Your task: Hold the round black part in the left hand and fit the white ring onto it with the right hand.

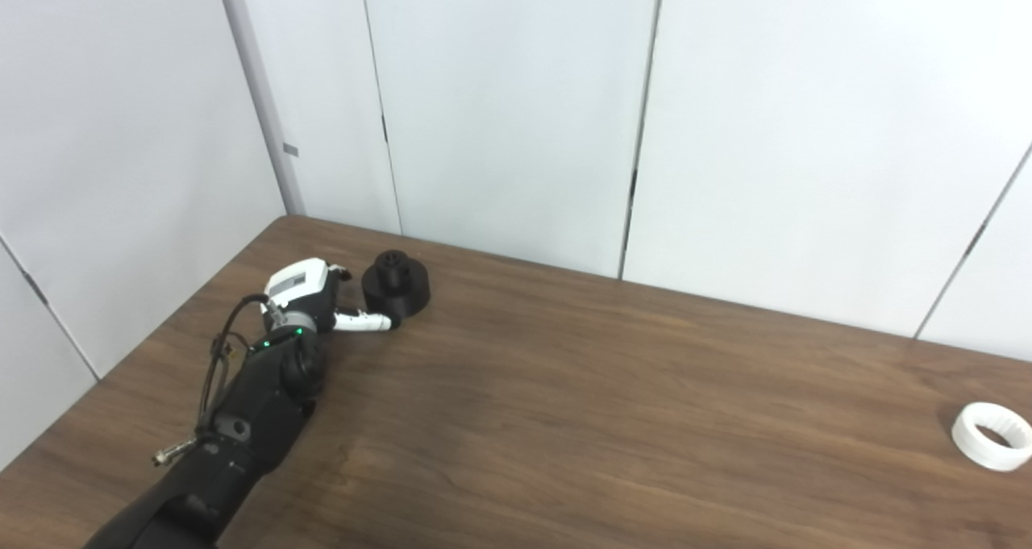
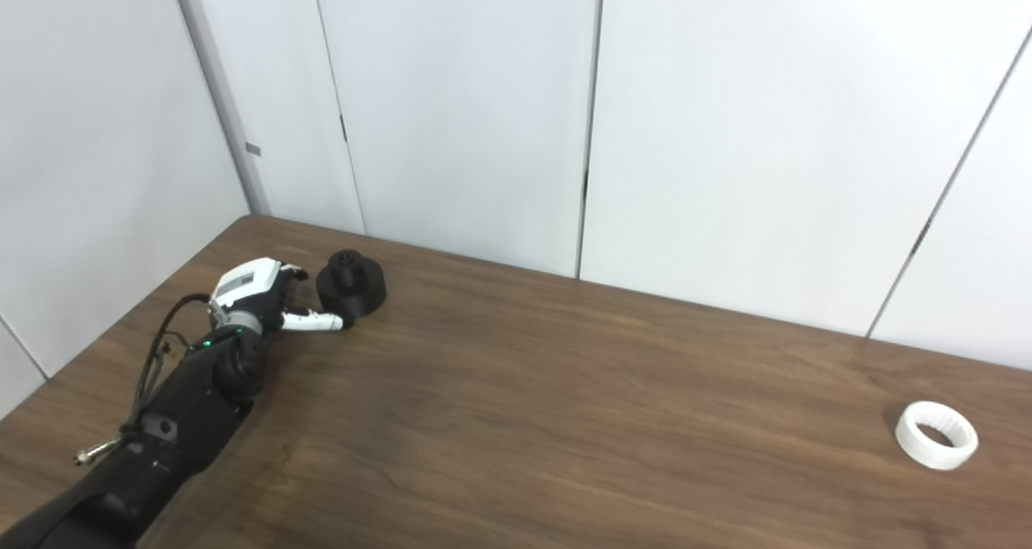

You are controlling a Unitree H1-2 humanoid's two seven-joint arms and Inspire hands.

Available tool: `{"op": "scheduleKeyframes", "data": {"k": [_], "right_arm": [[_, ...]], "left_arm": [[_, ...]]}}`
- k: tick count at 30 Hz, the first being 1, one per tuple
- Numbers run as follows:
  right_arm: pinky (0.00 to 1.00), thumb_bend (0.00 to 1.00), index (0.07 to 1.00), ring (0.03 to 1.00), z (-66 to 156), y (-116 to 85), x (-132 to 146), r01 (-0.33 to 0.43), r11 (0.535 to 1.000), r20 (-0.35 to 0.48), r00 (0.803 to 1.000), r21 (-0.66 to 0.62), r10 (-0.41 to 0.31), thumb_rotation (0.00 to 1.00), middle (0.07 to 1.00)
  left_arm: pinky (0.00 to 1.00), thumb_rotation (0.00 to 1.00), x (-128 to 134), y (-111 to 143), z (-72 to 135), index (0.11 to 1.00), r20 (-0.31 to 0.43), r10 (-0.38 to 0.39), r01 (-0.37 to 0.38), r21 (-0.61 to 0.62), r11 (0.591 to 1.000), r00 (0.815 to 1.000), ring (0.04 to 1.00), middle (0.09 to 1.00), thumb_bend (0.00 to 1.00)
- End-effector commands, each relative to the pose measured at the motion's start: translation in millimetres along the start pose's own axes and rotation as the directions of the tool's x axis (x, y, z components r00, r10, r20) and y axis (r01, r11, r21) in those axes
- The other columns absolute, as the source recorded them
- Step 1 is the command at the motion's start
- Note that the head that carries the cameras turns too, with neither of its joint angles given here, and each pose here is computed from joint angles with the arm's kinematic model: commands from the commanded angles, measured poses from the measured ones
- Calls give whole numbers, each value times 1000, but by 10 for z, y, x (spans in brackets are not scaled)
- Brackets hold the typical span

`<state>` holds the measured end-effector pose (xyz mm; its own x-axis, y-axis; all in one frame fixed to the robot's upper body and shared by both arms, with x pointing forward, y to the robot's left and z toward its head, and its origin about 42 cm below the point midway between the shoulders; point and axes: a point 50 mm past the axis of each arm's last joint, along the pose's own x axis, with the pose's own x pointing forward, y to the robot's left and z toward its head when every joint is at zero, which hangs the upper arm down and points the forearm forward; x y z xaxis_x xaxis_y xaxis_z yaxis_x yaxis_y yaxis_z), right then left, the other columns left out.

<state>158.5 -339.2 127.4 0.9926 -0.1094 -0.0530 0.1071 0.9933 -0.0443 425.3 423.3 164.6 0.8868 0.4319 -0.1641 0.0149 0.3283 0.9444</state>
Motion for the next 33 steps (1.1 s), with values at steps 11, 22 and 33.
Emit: {"op": "scheduleKeyframes", "data": {"k": [11,22,33], "right_arm": [[1000,656,1000,1000,98,30,-8,-3,1000,31,1000,-21,4,1000,1000],[1000,668,1000,1000,110,44,-17,5,999,32,999,-42,-3,1000,1000],[1000,641,1000,1000,113,30,-20,-11,999,42,999,-53,14,1000,1000]], "left_arm": [[1000,548,184,287,328,879,60,71,-69,-45,997,996,1000,972,1000],[1000,489,243,208,376,884,74,73,-63,-119,991,995,1000,968,1000],[1000,495,279,79,374,874,76,92,-77,-184,980,993,977,926,1000]]}}
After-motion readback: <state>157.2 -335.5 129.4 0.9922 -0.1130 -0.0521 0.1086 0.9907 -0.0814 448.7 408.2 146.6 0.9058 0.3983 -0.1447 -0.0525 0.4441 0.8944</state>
